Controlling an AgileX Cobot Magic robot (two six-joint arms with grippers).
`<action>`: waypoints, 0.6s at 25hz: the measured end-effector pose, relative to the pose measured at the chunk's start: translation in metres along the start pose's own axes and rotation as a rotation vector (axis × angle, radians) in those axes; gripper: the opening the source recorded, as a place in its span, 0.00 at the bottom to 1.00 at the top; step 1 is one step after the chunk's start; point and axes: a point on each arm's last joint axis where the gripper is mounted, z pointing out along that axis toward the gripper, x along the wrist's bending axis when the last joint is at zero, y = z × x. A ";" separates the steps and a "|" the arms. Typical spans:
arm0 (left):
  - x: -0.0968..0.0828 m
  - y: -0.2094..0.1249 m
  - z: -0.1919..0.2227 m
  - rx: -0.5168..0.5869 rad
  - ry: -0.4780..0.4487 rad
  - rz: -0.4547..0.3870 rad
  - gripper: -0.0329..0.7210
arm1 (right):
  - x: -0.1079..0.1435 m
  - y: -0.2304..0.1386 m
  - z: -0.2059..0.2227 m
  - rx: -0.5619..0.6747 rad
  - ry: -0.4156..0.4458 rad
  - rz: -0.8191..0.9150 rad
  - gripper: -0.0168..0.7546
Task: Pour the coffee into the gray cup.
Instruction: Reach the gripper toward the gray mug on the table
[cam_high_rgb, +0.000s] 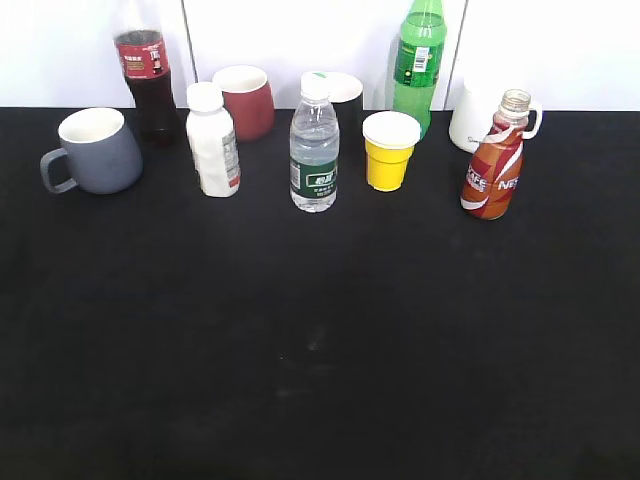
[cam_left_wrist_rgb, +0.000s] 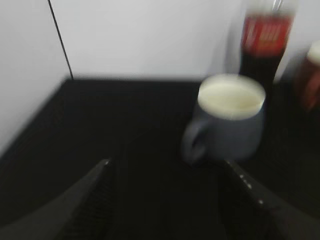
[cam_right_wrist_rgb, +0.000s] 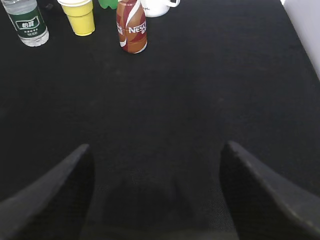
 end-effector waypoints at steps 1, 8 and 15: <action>-0.002 -0.010 0.015 0.020 0.004 -0.018 0.70 | 0.000 0.000 0.000 0.000 0.000 0.000 0.78; -0.018 -0.017 0.096 -0.026 -0.052 0.012 0.70 | 0.000 0.000 0.000 0.000 0.000 0.000 0.78; -0.008 -0.027 0.134 -0.015 0.014 -0.031 0.70 | 0.000 0.000 0.000 0.000 0.001 0.001 0.78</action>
